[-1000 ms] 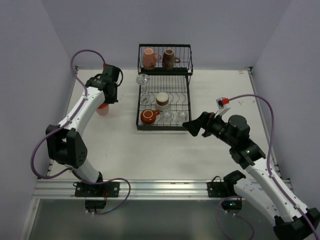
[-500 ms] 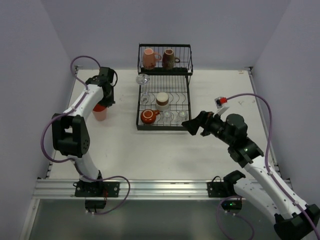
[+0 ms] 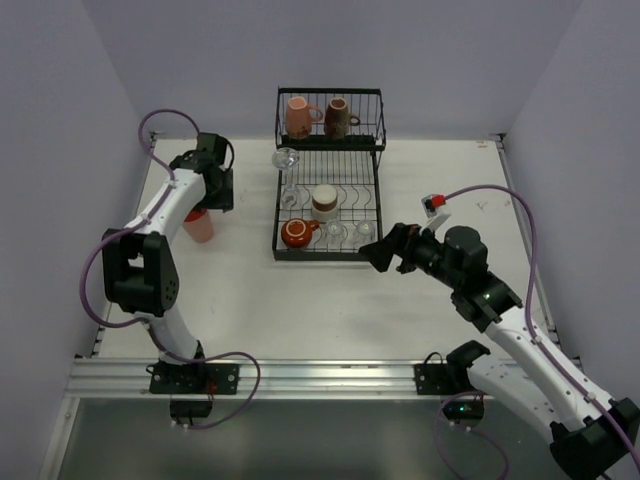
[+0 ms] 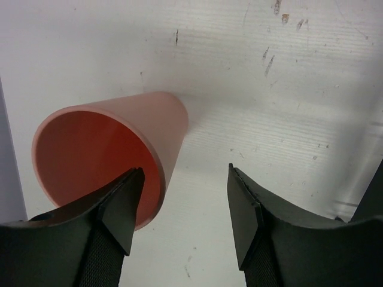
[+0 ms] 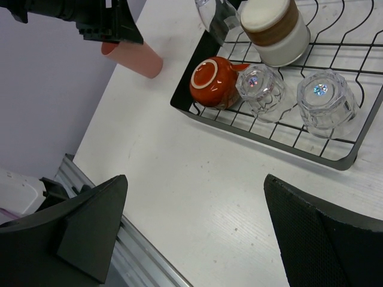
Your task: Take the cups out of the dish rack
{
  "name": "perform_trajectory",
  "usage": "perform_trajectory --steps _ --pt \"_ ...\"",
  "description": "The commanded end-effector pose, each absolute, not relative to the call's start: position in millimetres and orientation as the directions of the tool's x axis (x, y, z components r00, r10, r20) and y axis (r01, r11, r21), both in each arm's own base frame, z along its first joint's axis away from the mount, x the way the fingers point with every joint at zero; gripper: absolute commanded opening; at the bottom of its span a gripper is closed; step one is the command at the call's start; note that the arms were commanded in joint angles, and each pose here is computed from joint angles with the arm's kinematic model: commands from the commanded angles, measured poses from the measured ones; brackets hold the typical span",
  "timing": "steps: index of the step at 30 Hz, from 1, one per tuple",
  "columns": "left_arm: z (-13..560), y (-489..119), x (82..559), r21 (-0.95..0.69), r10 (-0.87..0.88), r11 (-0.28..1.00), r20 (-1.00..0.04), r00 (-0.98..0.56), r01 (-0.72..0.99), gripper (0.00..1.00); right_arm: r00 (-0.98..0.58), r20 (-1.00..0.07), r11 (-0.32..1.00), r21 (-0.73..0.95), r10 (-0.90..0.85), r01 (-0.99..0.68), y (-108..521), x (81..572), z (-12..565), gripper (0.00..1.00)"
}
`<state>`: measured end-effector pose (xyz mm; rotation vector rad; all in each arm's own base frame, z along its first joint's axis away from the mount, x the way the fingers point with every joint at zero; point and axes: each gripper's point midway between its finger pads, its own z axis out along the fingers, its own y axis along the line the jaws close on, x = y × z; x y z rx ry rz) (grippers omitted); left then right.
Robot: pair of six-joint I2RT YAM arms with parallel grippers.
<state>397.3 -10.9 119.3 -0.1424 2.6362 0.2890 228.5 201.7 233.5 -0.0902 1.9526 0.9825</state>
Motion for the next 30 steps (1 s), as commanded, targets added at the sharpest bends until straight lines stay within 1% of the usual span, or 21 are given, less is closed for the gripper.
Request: perform_trajectory --steps 1,2,7,8,9,10,12,13,17,19,22,23,24,25,26,27,28,29,30 --pt "150 -1 406 0.172 -0.068 0.965 -0.571 -0.818 -0.2 0.65 -0.51 -0.794 0.668 0.579 0.331 -0.467 205 236 263 0.99" --pt "152 -1 406 0.17 -0.07 0.964 -0.576 -0.814 -0.203 0.67 -0.511 -0.794 0.668 0.578 0.329 -0.468 206 236 263 0.99" --pt "177 0 409 0.148 -0.082 0.963 -0.639 -0.764 -0.227 0.82 -0.508 -0.8 0.667 0.57 0.318 -0.48 210 238 265 0.97" --pt "184 1 410 0.144 -0.085 0.962 -0.654 -0.752 -0.234 0.84 -0.513 -0.8 0.669 0.568 0.312 -0.48 211 238 263 0.97" --pt "194 1 410 0.132 -0.092 0.961 -0.675 -0.732 -0.242 0.89 -0.513 -0.802 0.667 0.565 0.306 -0.486 214 238 264 0.95" --pt "201 0 412 0.122 -0.095 0.961 -0.692 -0.715 -0.246 0.91 -0.511 -0.804 0.67 0.562 0.304 -0.485 215 239 265 0.95" --pt "223 -1 412 0.092 -0.103 0.964 -0.737 -0.668 -0.251 0.97 -0.511 -0.81 0.678 0.55 0.289 -0.488 217 242 264 0.95" --pt "232 -2 414 0.079 -0.108 0.964 -0.757 -0.645 -0.254 1.0 -0.507 -0.813 0.691 0.542 0.287 -0.478 217 245 263 0.93" --pt "279 -12 413 -0.023 -0.141 0.975 -0.838 -0.527 -0.223 1.0 -0.505 -0.822 0.718 0.516 0.261 -0.467 221 253 259 0.88" --pt "312 -19 407 -0.093 -0.168 0.977 -0.886 -0.432 -0.189 1.0 -0.515 -0.822 0.73 0.505 0.245 -0.46 226 258 255 0.82" --pt "345 -42 387 -0.21 -0.216 0.976 -0.919 -0.329 -0.055 1.0 -0.523 -0.825 0.756 0.478 0.213 -0.447 233 265 249 0.76" --pt "350 -59 379 -0.25 -0.225 0.968 -0.92 -0.321 0.038 1.0 -0.52 -0.83 0.757 0.469 0.202 -0.455 237 265 250 0.74" --pt "374 -69 364 -0.293 -0.259 0.95 -0.933 -0.25 0.109 1.0 -0.514 -0.834 0.771 0.458 0.2 -0.443 238 269 249 0.74" --pt "353 -75 357 -0.315 -0.268 0.939 -0.921 -0.283 0.135 1.0 -0.528 -0.829 0.783 0.449 0.184 -0.432 241 273 241 0.74" --pt "353 -91 345 -0.345 -0.275 0.912 -0.915 -0.297 0.22 1.0 -0.53 -0.831 0.789 0.437 0.17 -0.432 244 275 238 0.74" --pt "363 -98 327 -0.375 -0.303 0.887 -0.913 -0.272 0.269 1.0 -0.521 -0.836 0.795 0.429 0.171 -0.428 245 279 241 0.74" --pt "345 -112 317 -0.404 -0.305 0.854 -0.9 -0.312 0.329 1.0 -0.519 -0.839 0.813 0.412 0.162 -0.412 245 284 237 0.73" --pt "342 -120 307 -0.419 -0.31 0.829 -0.896 -0.319 0.37 1.0 -0.538 -0.834 0.835 0.382 0.126 -0.397 246 290 224 0.73" --pt "350 -126 292 -0.427 -0.327 0.801 -0.899 -0.292 0.418 1.0 -0.534 -0.837 0.844 0.368 0.119 -0.389 248 296 226 0.73"
